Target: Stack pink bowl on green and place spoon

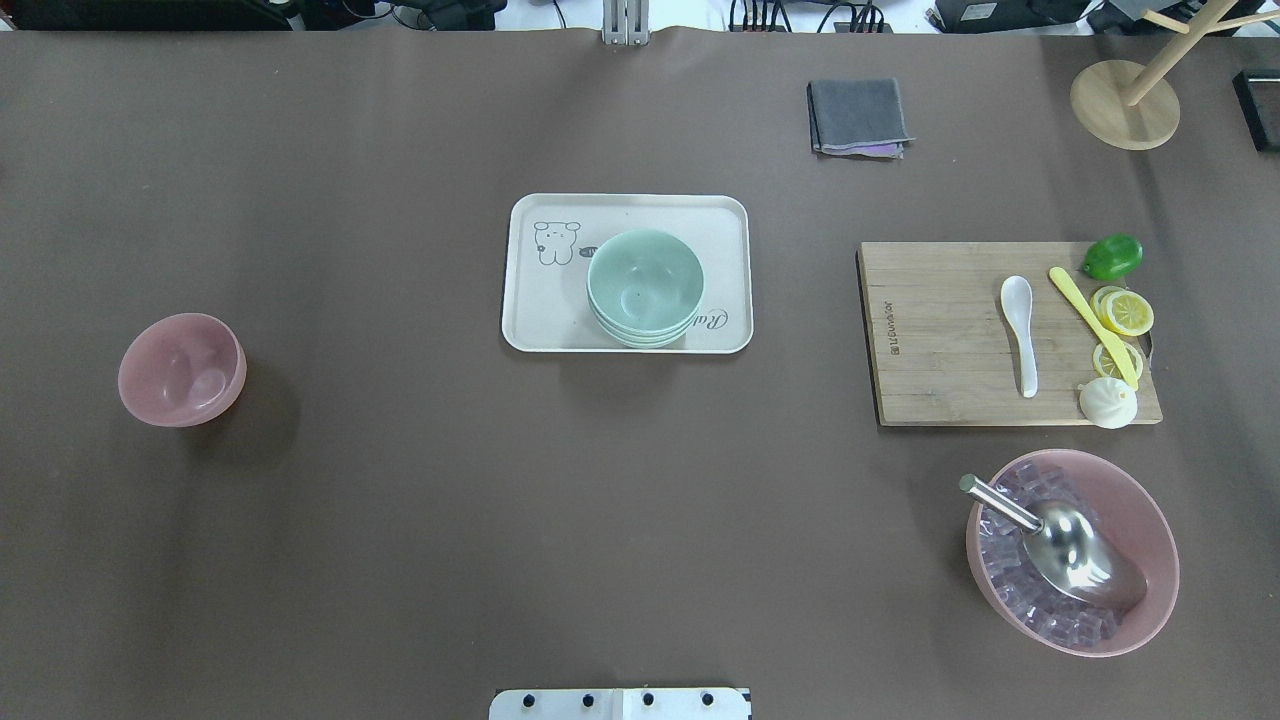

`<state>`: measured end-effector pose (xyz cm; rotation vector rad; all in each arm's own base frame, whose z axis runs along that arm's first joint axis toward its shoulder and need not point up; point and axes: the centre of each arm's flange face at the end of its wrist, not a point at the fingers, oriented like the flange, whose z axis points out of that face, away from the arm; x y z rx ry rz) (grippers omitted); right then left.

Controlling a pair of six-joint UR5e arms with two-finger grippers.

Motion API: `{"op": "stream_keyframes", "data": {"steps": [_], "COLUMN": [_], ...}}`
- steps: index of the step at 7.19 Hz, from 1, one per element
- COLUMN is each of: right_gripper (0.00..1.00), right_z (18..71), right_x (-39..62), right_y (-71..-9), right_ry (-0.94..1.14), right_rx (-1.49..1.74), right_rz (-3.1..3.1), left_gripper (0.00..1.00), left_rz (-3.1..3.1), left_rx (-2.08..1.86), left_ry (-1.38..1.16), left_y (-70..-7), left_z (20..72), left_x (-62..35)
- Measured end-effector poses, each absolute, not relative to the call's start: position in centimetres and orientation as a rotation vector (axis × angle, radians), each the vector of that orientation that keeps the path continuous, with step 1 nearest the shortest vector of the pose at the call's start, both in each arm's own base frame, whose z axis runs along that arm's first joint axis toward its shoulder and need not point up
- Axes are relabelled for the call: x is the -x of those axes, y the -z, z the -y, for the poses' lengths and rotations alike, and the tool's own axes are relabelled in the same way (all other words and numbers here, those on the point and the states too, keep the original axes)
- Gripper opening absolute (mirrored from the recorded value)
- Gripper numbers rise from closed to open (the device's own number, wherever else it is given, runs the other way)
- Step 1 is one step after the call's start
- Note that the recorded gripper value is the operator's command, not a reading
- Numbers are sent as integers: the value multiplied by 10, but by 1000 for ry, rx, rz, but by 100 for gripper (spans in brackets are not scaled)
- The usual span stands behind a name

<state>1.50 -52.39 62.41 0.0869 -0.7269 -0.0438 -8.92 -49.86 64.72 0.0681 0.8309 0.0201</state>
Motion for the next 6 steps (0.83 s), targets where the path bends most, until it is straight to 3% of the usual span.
{"op": "stream_keyframes", "data": {"steps": [6], "right_gripper": [100], "right_z": [525], "right_x": [-15], "right_y": [-623], "right_ry": [43], "right_rx": [-88], "right_rz": [729], "left_gripper": [98], "left_rz": [-839], "left_rx": [-67], "left_ry": [-22], "left_y": [-649], "left_z": [495], "left_x": [88]}}
